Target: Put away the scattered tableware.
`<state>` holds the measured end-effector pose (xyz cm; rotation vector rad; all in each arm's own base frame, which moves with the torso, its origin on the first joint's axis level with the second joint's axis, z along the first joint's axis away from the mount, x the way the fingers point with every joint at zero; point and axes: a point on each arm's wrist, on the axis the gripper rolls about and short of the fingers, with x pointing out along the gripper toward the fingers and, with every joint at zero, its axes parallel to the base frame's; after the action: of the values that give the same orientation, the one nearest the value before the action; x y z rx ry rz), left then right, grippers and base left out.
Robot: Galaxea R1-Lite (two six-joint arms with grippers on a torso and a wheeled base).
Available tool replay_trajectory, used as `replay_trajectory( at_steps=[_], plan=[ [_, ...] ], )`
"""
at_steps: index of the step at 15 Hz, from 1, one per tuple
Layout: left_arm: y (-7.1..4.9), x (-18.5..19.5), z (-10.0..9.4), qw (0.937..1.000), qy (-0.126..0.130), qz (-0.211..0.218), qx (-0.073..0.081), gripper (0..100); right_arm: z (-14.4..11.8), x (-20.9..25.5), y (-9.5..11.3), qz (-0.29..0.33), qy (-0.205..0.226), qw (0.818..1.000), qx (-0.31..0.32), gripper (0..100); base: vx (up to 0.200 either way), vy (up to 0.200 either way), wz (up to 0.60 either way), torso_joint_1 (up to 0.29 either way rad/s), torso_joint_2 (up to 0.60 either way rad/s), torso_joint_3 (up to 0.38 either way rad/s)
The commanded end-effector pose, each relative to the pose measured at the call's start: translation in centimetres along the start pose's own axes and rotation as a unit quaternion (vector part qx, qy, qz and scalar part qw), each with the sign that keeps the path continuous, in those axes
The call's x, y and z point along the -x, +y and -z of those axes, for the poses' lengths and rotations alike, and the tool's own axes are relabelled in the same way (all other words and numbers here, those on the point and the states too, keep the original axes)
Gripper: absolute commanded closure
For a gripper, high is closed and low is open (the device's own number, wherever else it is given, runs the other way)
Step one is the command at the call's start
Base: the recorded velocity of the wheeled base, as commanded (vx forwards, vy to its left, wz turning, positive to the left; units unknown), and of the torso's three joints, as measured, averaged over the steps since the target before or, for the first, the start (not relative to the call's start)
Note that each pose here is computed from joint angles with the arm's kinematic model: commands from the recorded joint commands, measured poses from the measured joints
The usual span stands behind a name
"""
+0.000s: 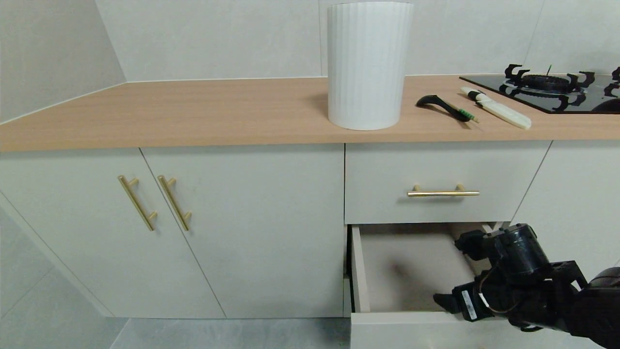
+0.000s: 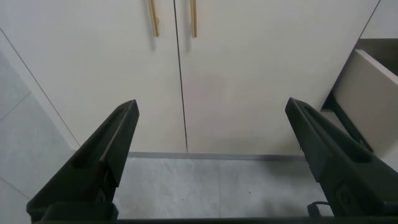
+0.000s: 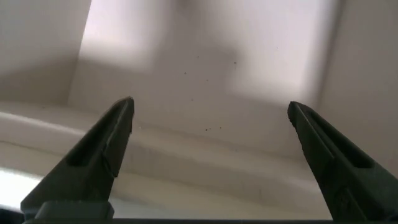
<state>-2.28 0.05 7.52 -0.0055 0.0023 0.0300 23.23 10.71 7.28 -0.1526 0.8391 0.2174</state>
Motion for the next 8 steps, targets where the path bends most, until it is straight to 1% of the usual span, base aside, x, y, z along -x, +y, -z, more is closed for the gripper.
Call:
replay_trajectory(
  at_steps=[1, 4, 8],
  plan=[
    [0.0, 0.0, 0.0, 1.0000, 0.000, 0.000, 0.000, 0, -0.7, 2.0, 0.6, -0.014, -0.005, 1.000, 0.010, 0, 0.000, 0.000, 0.00, 0.000, 0.00, 0.000],
    [0.0, 0.0, 0.0, 1.0000, 0.000, 0.000, 0.000, 0, -0.3, 2.8, 1.0, -0.017, 0.031, 0.999, 0.027, 0, 0.000, 0.000, 0.00, 0.000, 0.00, 0.000],
    [0.0, 0.0, 0.0, 1.0000, 0.000, 0.000, 0.000, 0, 0.5, 4.1, 1.1, -0.020, 0.063, 0.996, 0.066, 0, 0.000, 0.000, 0.00, 0.000, 0.00, 0.000]
  ],
)
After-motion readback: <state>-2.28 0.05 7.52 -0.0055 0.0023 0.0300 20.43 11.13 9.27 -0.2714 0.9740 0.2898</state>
